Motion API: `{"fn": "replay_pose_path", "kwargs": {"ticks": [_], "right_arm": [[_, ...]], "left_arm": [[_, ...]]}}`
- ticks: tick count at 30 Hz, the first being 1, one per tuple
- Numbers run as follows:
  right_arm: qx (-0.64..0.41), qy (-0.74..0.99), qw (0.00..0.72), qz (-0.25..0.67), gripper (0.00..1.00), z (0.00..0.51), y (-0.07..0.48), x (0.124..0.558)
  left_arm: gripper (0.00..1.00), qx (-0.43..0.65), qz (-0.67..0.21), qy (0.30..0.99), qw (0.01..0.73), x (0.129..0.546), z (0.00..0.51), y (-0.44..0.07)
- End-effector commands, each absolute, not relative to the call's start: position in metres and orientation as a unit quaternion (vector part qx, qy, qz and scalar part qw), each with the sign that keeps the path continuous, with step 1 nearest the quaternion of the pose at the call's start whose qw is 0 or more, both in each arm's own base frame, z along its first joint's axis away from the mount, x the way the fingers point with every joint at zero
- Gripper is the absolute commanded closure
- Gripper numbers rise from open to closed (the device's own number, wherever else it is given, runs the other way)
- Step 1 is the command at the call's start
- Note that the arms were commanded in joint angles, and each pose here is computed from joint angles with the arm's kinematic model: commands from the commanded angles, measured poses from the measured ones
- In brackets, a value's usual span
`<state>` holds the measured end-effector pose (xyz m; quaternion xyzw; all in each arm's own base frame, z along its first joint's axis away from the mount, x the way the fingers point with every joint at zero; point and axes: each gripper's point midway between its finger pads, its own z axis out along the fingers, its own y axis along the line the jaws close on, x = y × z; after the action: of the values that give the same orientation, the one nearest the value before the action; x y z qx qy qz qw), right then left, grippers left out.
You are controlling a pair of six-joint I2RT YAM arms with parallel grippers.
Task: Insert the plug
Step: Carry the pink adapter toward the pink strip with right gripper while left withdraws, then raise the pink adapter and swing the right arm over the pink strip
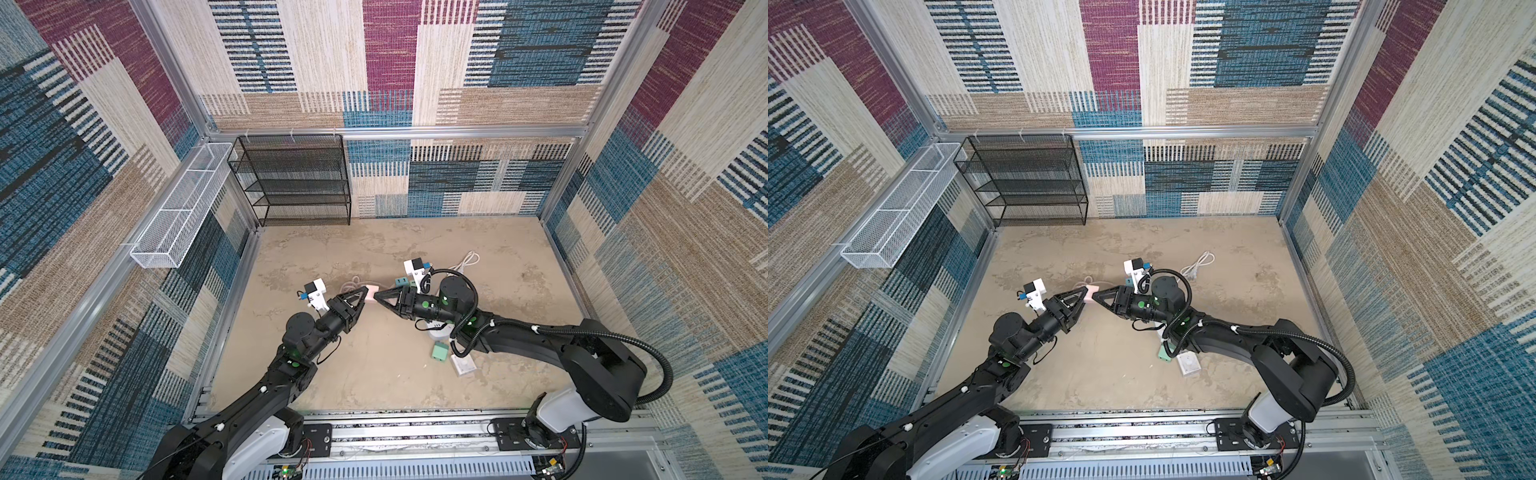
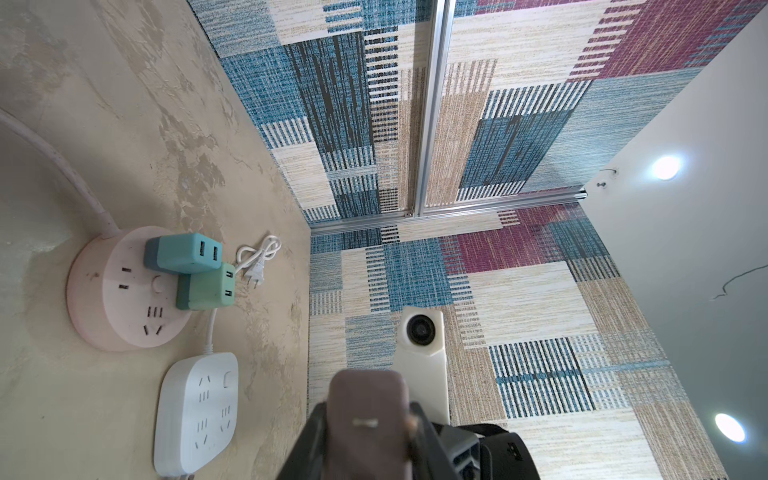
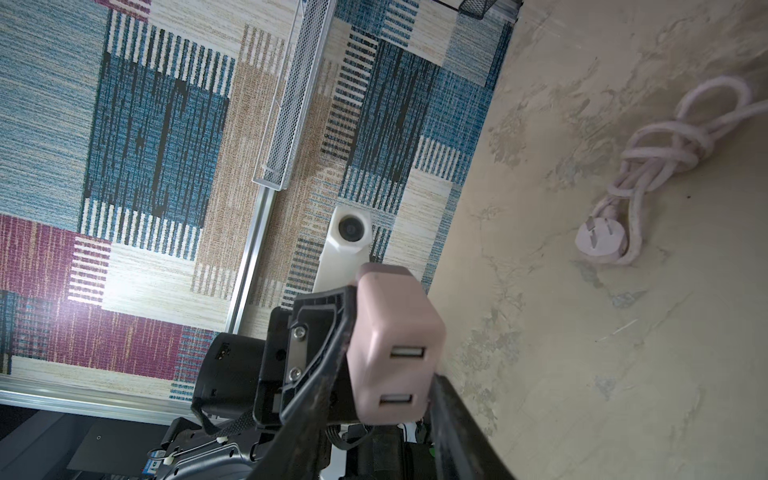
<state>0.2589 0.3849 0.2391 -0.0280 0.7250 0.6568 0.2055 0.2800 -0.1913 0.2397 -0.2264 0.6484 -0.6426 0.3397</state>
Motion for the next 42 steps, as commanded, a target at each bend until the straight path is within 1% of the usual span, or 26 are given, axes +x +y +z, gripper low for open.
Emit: {"fn": "replay_pose_path", "kwargs": {"ticks": [1,7,12,17,20,22,23,24,25,26,27,28,34,42], "right_arm": [[-0.045,0.706,0.201,0.678,0.57,0.253,0.390,0.254],[-0.046,0.699,0.202,0.685,0.58,0.258,0.393,0.257],[-0.047,0.693,0.208,0.689,0.64,0.265,0.395,0.259],[-0.053,0.688,0.206,0.694,0.79,0.269,0.398,0.260],[-0.055,0.690,0.206,0.692,1.00,0.267,0.400,0.261],[-0.056,0.693,0.206,0.688,1.00,0.266,0.401,0.262],[-0.057,0.694,0.207,0.687,1.00,0.266,0.401,0.262],[-0.058,0.696,0.209,0.685,1.00,0.267,0.400,0.262],[-0.057,0.700,0.212,0.680,1.00,0.266,0.400,0.263],[-0.055,0.705,0.217,0.673,1.00,0.265,0.398,0.264],[-0.056,0.708,0.222,0.668,1.00,0.265,0.396,0.264],[-0.057,0.710,0.228,0.664,1.00,0.265,0.395,0.264],[-0.053,0.749,0.253,0.610,1.00,0.254,0.383,0.270],[-0.064,0.788,0.280,0.545,1.00,0.247,0.370,0.274]], "left_arm": [[1.00,-0.202,-0.665,0.633,0.342,0.274,0.255,-0.196],[1.00,-0.199,-0.667,0.631,0.342,0.273,0.256,-0.197],[1.00,-0.198,-0.669,0.632,0.338,0.272,0.255,-0.199],[1.00,-0.202,-0.667,0.635,0.334,0.272,0.249,-0.199],[1.00,-0.204,-0.666,0.637,0.331,0.272,0.246,-0.199],[1.00,-0.206,-0.664,0.638,0.331,0.272,0.244,-0.199],[0.84,-0.205,-0.663,0.639,0.331,0.272,0.244,-0.199],[0.64,-0.206,-0.661,0.642,0.331,0.272,0.243,-0.199],[0.52,-0.206,-0.657,0.646,0.328,0.272,0.241,-0.199],[0.29,-0.204,-0.652,0.654,0.326,0.272,0.240,-0.200],[0.10,-0.201,-0.644,0.663,0.324,0.271,0.237,-0.201],[0.00,-0.198,-0.637,0.672,0.323,0.271,0.237,-0.201],[0.00,-0.205,-0.575,0.720,0.329,0.269,0.228,-0.185],[0.00,-0.184,-0.445,0.804,0.349,0.254,0.226,-0.149]]}}
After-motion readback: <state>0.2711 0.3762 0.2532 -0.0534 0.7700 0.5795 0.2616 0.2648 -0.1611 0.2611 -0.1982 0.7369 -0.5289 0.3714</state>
